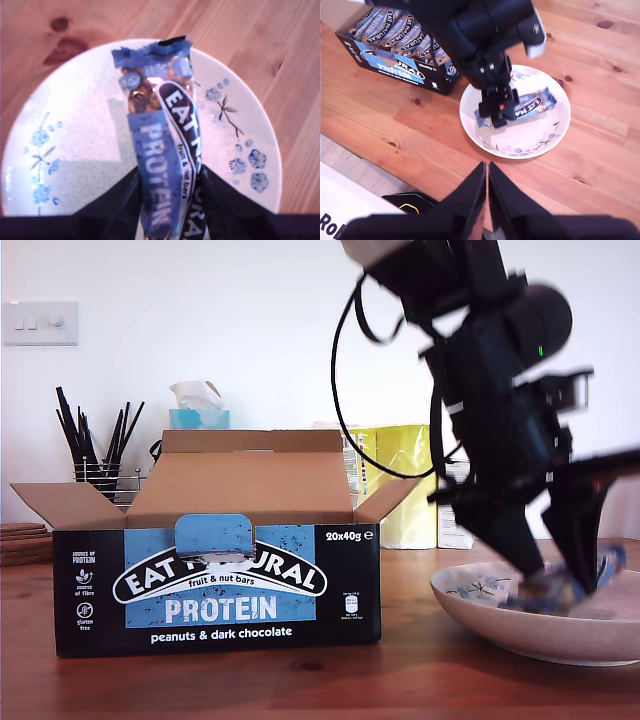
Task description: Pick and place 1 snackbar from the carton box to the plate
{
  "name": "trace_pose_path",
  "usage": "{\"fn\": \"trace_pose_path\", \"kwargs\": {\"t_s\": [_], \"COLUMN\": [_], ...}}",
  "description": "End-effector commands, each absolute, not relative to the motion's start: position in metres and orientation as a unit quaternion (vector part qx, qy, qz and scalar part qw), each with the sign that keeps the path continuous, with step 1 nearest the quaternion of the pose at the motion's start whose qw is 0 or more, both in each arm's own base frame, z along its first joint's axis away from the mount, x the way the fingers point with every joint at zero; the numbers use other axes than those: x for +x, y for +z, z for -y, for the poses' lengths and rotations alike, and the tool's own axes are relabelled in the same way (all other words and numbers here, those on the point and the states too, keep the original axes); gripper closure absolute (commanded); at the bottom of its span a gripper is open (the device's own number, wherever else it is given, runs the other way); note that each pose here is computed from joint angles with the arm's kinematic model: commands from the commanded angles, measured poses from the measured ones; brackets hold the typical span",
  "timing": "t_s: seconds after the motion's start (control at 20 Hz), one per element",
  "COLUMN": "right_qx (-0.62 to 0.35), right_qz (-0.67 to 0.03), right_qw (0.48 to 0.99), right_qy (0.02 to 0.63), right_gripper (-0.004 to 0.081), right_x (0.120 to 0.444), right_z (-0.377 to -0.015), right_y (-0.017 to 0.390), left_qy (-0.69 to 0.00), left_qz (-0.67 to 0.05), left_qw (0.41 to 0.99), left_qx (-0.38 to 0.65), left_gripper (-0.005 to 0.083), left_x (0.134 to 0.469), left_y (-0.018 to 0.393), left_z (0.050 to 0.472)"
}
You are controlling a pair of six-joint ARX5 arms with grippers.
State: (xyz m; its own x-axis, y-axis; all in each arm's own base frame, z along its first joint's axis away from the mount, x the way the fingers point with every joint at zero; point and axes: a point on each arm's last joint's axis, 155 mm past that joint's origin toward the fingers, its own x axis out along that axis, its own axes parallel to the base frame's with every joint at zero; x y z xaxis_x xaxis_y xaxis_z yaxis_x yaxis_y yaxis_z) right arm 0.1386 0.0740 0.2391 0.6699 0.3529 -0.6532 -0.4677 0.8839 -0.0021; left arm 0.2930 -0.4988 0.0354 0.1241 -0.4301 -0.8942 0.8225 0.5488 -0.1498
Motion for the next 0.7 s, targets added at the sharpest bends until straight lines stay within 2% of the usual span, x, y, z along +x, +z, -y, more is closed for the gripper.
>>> {"fn": "trace_pose_path", "kwargs": {"t_s": [0.0, 0.15, 0.2, 0.35, 0.45, 0.65], "right_qx": [-0.085, -0.085, -0.085, -0.085, -0.085, -0.088], "right_qz": [-0.330, -0.331, -0.330, -0.330, -0.330, -0.329], "right_qw": [0.912, 0.912, 0.912, 0.912, 0.912, 0.912], "right_qy": [0.228, 0.228, 0.228, 0.228, 0.229, 0.229], "right_gripper": [0.0783, 0.0783, 0.0783, 0.0783, 0.0783, 0.0783], "right_x": [0.139, 0.139, 0.139, 0.139, 0.139, 0.140], "right_z": [-0.075, -0.075, -0.075, -0.075, -0.075, -0.075], "right_y": [0.242, 0.242, 0.242, 0.243, 0.243, 0.243], "left_qy": [-0.428, -0.432, -0.430, -0.435, -0.441, -0.448], "left_qz": [-0.513, -0.510, -0.513, -0.510, -0.499, -0.482], "left_qw": [0.716, 0.717, 0.716, 0.714, 0.718, 0.727], "left_qx": [0.200, 0.197, 0.199, 0.203, 0.202, 0.195], "left_gripper": [0.0588, 0.0581, 0.0535, 0.0225, 0.0220, 0.0326], "left_x": [0.289, 0.289, 0.288, 0.285, 0.288, 0.295], "left_y": [0.017, 0.018, 0.017, 0.017, 0.020, 0.051], "left_z": [0.498, 0.501, 0.499, 0.501, 0.505, 0.510]}}
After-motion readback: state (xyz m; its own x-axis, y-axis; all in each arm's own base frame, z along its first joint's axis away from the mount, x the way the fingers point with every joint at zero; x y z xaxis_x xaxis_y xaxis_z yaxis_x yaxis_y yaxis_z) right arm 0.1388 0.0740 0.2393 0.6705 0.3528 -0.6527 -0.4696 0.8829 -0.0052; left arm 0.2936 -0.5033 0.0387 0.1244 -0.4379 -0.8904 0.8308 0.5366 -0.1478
